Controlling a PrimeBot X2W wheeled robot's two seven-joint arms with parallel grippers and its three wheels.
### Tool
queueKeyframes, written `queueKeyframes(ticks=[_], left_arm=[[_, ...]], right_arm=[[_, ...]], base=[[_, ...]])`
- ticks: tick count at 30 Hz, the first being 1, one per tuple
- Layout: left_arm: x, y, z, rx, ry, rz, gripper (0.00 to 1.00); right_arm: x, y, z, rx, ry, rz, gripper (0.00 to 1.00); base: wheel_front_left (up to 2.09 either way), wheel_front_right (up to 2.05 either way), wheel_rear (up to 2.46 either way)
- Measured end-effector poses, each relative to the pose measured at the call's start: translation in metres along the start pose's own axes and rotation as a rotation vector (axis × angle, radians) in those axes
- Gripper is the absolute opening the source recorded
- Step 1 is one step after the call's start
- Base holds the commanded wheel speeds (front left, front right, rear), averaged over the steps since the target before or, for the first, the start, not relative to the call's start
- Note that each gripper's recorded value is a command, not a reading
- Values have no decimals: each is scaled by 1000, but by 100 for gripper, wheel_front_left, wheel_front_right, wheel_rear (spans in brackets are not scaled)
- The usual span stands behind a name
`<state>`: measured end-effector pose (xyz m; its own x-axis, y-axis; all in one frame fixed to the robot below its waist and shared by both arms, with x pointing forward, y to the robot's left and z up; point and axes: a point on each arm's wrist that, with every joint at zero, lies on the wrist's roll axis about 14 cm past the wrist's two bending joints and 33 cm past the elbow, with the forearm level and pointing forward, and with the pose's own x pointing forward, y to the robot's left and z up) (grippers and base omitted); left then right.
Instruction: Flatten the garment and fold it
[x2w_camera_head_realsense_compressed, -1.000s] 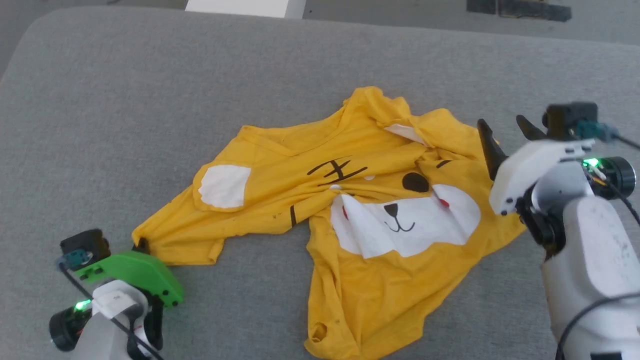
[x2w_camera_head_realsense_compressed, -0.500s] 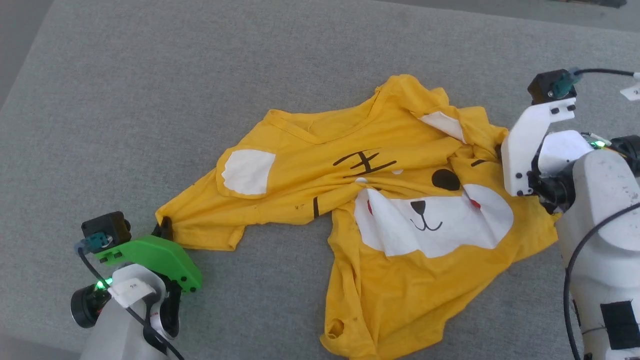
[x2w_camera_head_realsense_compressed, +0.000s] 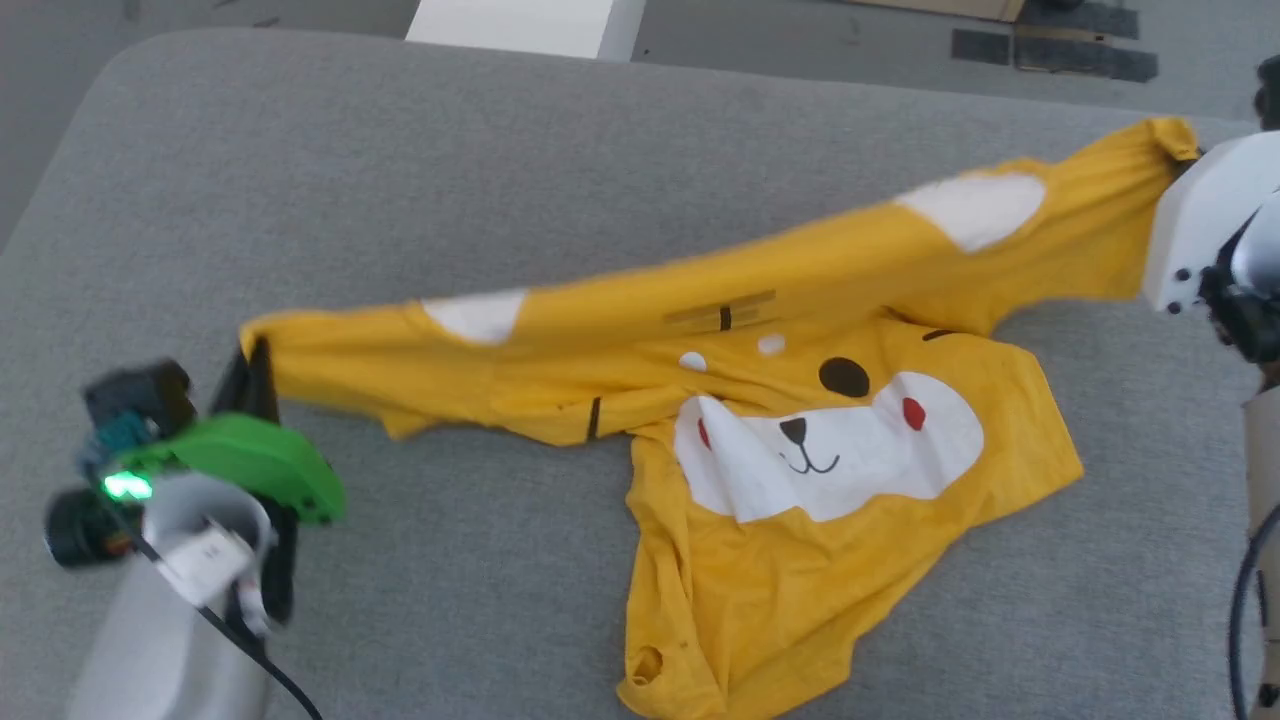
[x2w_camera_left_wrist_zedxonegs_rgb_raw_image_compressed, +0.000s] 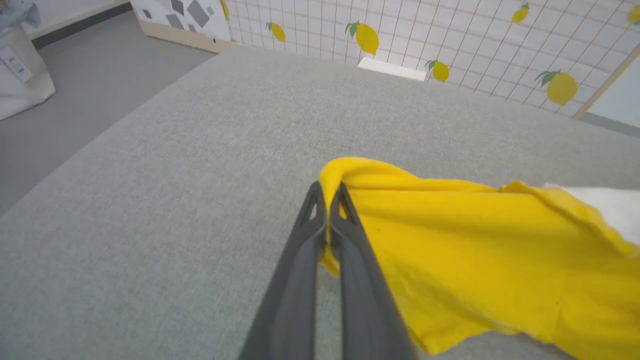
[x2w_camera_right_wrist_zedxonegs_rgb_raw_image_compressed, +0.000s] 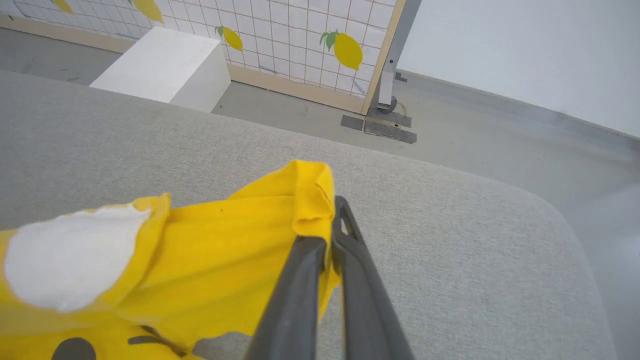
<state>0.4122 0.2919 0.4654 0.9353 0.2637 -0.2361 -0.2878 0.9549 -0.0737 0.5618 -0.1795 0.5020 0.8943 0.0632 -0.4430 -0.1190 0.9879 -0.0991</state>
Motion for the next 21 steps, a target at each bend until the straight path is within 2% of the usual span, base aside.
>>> queueKeyframes(ticks=[5,10,12,14,21], left_arm=[[23,-40,84,22,-194,-152,0],[50,-73,157,93,-321,-236,0],[63,-80,191,51,-394,-237,0],[77,-82,216,121,-450,-215,0],[123,-81,293,156,-636,-106,0]], right_arm=[[-17,-32,25,-40,-41,-69,0],[-18,-46,77,-62,-134,-98,0],[-15,-53,103,-54,-191,-113,0],[-11,-62,127,-40,-242,-138,0],[2,-70,209,-22,-473,-193,0]], base=[[0,0,0],[0,0,0],[0,0,0],[0,0,0],[0,0,0]])
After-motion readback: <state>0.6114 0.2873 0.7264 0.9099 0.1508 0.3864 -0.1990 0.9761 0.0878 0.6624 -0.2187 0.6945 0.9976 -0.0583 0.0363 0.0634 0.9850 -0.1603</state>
